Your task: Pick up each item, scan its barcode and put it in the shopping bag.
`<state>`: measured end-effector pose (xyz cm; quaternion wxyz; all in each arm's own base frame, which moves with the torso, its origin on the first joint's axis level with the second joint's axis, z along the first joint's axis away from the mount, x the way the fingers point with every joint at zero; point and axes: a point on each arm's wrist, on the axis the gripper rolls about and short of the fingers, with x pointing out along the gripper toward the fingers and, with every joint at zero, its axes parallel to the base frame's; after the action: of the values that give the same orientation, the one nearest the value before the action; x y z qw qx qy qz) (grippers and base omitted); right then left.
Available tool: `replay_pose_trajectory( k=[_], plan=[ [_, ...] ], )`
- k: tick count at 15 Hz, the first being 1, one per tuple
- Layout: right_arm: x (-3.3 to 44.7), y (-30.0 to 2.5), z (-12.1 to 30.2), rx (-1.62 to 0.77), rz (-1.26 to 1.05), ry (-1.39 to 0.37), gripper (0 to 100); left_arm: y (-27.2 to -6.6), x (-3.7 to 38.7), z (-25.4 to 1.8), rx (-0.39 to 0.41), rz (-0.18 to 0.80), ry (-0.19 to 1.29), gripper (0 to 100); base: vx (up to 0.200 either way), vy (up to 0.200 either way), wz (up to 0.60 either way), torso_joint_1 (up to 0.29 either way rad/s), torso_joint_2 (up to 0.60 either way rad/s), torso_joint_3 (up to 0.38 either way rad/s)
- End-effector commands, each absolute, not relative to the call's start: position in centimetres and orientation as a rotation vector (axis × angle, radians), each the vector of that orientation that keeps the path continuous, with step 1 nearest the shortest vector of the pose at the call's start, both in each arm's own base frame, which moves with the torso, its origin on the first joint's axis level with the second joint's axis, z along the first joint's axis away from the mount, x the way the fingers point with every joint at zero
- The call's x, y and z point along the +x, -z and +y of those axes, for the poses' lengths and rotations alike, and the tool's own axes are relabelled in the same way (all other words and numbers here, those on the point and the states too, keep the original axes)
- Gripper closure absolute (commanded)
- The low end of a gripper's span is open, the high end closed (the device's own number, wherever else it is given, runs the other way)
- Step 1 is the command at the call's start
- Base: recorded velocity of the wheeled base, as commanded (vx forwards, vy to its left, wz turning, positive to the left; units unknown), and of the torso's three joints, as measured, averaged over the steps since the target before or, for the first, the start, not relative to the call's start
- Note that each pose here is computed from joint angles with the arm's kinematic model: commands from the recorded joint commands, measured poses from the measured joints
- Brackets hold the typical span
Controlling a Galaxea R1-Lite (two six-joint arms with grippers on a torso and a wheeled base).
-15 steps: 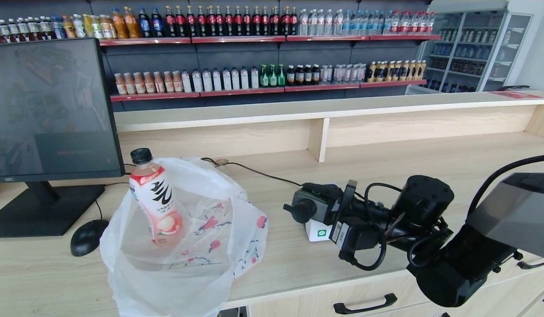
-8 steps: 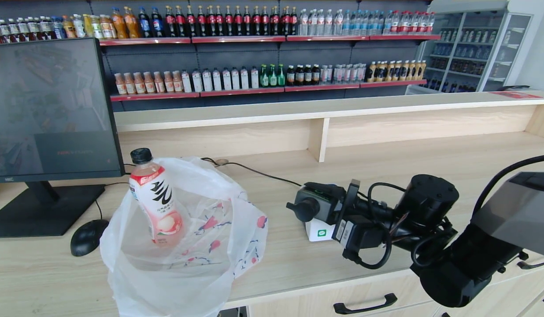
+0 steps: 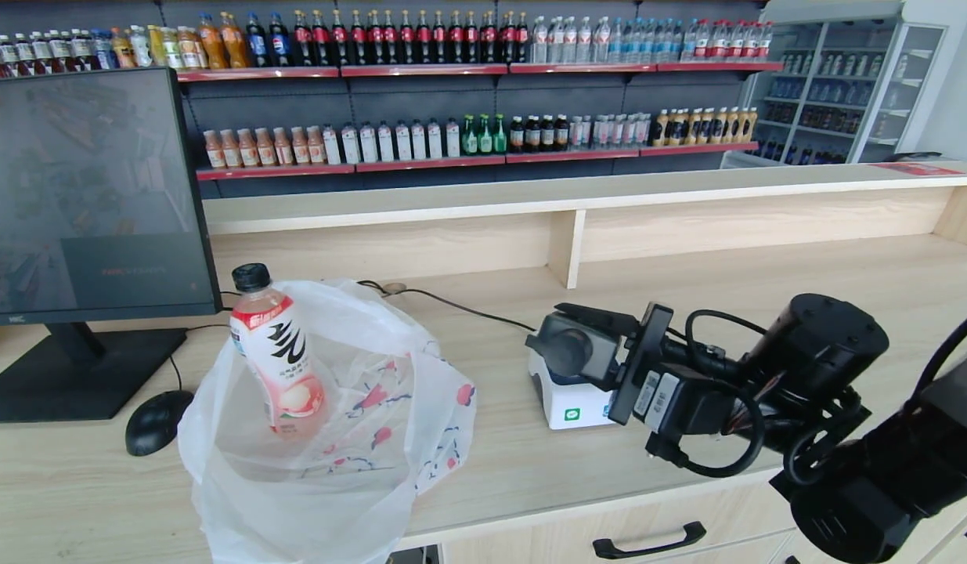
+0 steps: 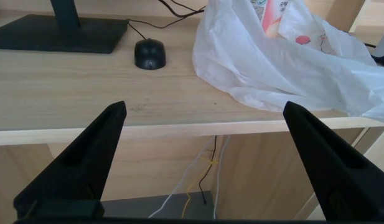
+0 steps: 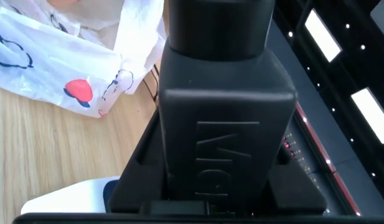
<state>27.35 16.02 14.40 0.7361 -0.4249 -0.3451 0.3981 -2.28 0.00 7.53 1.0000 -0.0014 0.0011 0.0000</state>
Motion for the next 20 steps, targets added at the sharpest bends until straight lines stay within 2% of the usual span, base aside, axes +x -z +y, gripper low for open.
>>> replay_pose_trajectory(
  k=[1,5,7,11,15,17,20],
  plan=[
    [25.8,-16.4,15.7,-0.893,-0.798,-0.864,100,-7.5,-2.3,0.0,-0.003,0.002,0.000,0,0.000,0.000,0.00,0.000,0.00,0.000],
    [23.0,-19.7,14.3,-0.731,-0.803,-0.859,100,-7.5,-2.3,0.0,-0.003,0.002,0.000,0,0.000,0.000,0.00,0.000,0.00,0.000],
    [20.9,-20.9,12.9,-0.571,-0.705,-0.751,100,-7.5,-2.3,0.0,-0.003,0.002,0.000,0,0.000,0.000,0.00,0.000,0.00,0.000],
    [18.2,-20.0,11.8,-0.238,-0.484,-0.687,100,-7.5,-2.3,0.0,-0.003,0.002,0.000,0,0.000,0.000,0.00,0.000,0.00,0.000],
    [18.4,-19.2,11.4,0.047,-0.331,-0.488,100,-7.5,-2.3,0.0,-0.003,0.002,0.000,0,0.000,0.000,0.00,0.000,0.00,0.000],
    [17.8,-17.0,11.0,0.044,-0.224,-0.464,100,-7.5,-2.3,0.0,-0.002,0.000,0.000,0,0.000,0.000,0.00,0.000,0.00,0.000],
    [17.9,-16.8,11.0,0.034,-0.215,-0.462,100,-7.5,-2.3,0.0,-0.003,0.002,0.000,0,0.000,0.000,0.00,0.000,0.00,0.000]
  ],
)
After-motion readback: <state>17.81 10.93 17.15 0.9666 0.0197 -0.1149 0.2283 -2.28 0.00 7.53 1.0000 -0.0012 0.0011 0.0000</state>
